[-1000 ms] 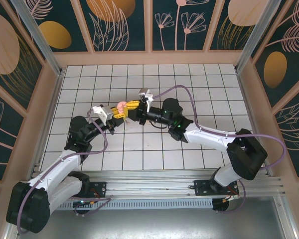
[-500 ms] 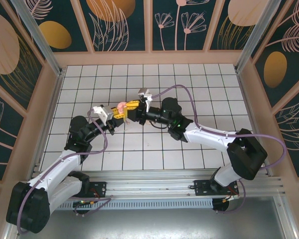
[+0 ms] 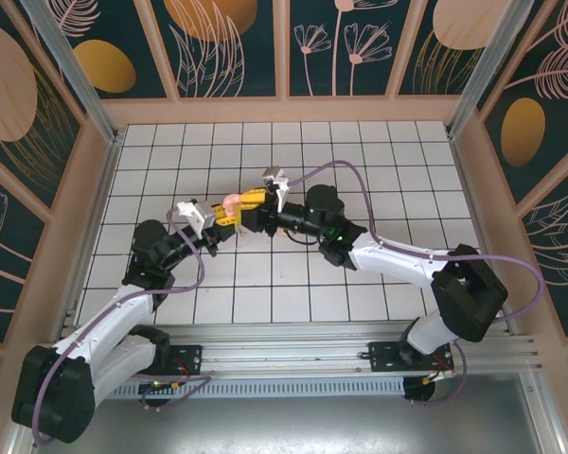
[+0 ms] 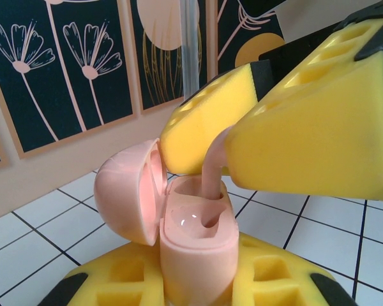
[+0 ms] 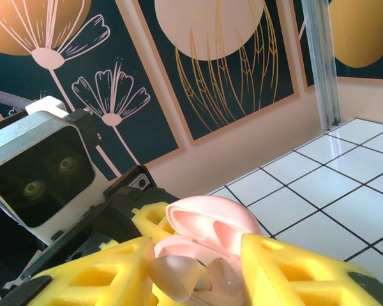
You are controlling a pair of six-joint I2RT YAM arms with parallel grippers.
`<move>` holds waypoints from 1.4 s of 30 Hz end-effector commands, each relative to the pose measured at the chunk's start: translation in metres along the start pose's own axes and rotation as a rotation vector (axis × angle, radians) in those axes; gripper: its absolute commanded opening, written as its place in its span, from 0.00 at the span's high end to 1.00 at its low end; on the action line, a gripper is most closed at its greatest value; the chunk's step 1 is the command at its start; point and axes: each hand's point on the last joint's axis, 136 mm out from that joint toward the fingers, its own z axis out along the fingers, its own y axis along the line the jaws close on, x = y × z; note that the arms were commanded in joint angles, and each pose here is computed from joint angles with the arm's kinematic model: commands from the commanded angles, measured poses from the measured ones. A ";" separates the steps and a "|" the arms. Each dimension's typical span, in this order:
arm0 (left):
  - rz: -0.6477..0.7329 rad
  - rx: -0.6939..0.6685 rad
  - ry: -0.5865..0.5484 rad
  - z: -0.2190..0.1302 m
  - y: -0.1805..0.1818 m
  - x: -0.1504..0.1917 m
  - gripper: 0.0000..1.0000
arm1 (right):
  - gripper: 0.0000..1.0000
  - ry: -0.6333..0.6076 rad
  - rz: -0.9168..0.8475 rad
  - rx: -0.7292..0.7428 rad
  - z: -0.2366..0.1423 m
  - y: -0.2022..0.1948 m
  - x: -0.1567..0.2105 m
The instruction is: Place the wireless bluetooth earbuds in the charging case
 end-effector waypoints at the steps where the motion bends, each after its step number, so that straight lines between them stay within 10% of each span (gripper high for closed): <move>1: 0.053 0.041 -0.076 0.000 -0.008 -0.026 0.93 | 0.55 -0.015 -0.022 0.018 0.000 0.002 -0.010; 42: 0.053 0.018 -0.062 0.000 -0.004 -0.022 0.92 | 0.31 -0.040 0.030 0.085 -0.011 -0.002 -0.025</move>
